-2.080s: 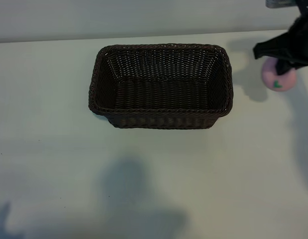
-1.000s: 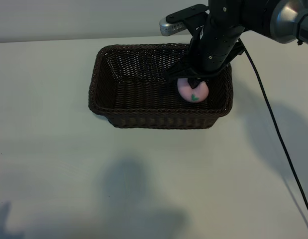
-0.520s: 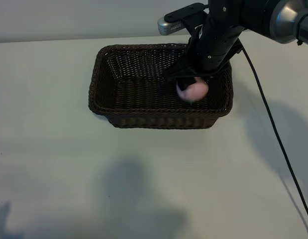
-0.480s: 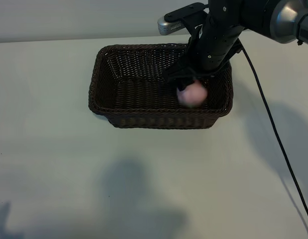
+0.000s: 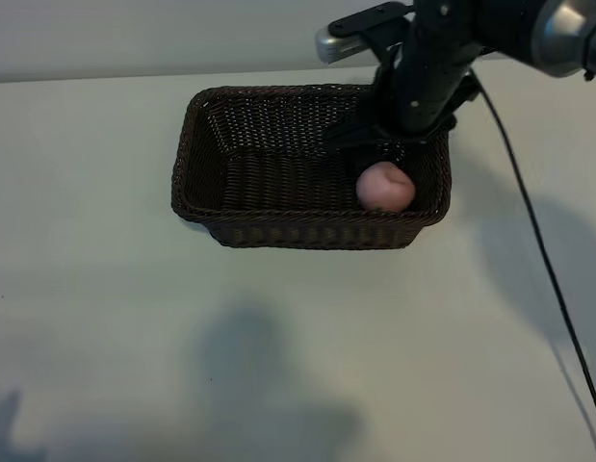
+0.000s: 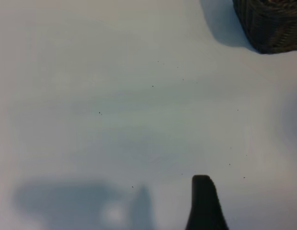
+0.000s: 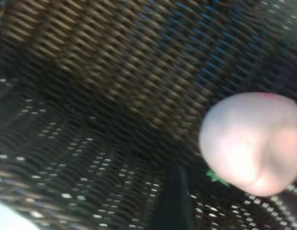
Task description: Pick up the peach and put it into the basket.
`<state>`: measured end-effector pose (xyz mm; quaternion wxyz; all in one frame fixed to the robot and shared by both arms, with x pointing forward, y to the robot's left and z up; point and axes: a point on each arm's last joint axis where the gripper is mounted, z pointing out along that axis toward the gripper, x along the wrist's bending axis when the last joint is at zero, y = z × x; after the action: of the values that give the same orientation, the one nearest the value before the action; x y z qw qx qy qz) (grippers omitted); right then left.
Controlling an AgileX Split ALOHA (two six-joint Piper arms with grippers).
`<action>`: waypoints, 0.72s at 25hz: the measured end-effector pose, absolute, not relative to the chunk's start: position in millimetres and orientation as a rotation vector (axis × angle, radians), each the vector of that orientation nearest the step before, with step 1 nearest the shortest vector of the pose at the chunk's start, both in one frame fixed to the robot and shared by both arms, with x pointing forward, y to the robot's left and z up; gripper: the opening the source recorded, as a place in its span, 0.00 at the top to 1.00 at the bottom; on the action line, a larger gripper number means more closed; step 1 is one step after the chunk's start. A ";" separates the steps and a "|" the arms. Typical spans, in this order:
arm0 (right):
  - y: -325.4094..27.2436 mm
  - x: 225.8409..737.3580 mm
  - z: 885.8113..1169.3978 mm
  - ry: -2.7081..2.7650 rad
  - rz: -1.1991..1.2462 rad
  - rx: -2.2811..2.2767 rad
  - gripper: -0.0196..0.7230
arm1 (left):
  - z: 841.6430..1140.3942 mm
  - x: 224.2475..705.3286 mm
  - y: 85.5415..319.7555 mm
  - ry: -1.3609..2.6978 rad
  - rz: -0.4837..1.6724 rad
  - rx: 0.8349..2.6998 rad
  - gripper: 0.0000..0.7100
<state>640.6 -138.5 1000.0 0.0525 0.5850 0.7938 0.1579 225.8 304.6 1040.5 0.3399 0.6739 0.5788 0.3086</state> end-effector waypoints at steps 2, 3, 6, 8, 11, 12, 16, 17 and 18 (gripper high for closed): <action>-151.2 643.7 999.5 2.395 0.456 1.820 0.17 | 1040.5 225.8 304.6 1.507 0.803 1.754 0.32; -159.0 645.6 999.3 2.383 0.443 1.845 0.17 | 1040.5 225.8 304.6 1.507 0.803 1.754 0.32; -180.0 651.2 998.9 2.344 0.424 1.897 0.17 | 1040.5 225.8 304.6 1.507 0.803 1.754 0.32; -194.9 654.6 998.8 2.314 0.413 1.934 0.17 | 1040.5 225.8 304.6 1.507 0.803 1.754 0.32; -215.4 658.5 998.6 2.279 0.398 1.973 0.17 | 1040.5 225.8 304.6 1.507 0.803 1.754 0.32; -221.2 659.6 998.6 2.269 0.396 1.982 0.17 | 1040.5 225.8 304.6 1.507 0.803 1.754 0.32; -250.9 663.9 998.5 2.218 0.383 2.023 0.17 | 1040.5 225.8 304.6 1.507 0.803 1.754 0.32; -260.4 664.8 998.5 2.202 0.379 2.038 0.17 | 1040.5 225.8 304.6 1.507 0.803 1.754 0.32; -270.8 665.5 998.5 2.181 0.375 2.056 0.17 | 1040.5 225.8 304.6 1.507 0.803 1.754 0.32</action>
<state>665.5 -270.8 998.5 0.0603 0.6794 0.7207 0.1240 225.8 304.6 1040.5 0.3399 0.6739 0.5788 0.3086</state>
